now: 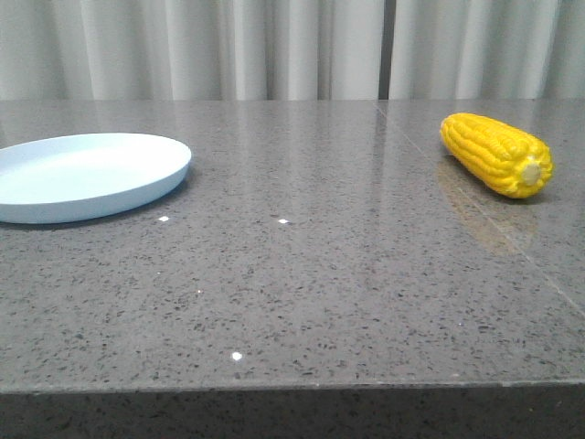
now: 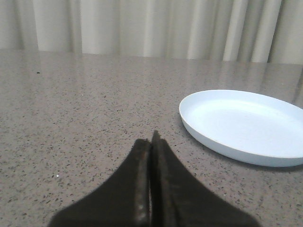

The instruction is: Place corn on plate with both arms

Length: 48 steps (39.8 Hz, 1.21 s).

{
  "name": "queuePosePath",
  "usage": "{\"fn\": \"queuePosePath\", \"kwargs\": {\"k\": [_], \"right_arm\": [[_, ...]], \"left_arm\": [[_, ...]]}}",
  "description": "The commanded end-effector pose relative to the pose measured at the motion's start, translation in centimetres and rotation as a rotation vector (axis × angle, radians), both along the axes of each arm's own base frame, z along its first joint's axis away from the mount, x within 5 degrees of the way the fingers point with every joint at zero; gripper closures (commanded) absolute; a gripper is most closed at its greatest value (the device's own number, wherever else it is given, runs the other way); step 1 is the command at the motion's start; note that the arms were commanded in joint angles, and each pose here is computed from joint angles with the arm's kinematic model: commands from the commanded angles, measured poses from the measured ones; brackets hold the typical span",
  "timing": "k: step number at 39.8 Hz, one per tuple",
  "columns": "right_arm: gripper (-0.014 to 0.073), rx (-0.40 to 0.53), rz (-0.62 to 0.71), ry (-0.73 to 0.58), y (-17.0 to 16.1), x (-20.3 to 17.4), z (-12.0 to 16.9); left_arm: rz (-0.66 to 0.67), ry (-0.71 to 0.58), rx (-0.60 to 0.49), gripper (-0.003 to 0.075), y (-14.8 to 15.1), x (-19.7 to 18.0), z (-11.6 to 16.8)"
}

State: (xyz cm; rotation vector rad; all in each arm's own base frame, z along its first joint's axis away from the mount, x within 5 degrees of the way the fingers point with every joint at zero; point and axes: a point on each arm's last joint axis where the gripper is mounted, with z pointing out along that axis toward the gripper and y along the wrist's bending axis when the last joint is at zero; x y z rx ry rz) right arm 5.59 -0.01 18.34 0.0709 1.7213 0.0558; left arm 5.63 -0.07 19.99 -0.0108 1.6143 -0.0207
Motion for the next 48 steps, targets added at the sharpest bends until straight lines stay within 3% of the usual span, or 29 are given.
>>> {"fn": "queuePosePath", "kwargs": {"k": [1, 42, 48], "right_arm": [[0.0662, -0.019, -0.006, -0.113, -0.05, -0.07, 1.19], [0.0662, -0.019, -0.006, -0.115, -0.05, -0.07, 1.21], [0.0662, -0.012, -0.006, -0.165, -0.04, -0.07, 1.69]], "left_arm": [[0.009, -0.105, -0.018, 0.0741, 0.07, -0.16, 0.8], [0.009, -0.105, -0.018, 0.0741, 0.07, -0.16, 0.8], [0.013, -0.165, -0.01, 0.0741, 0.11, -0.21, 1.34]]}}
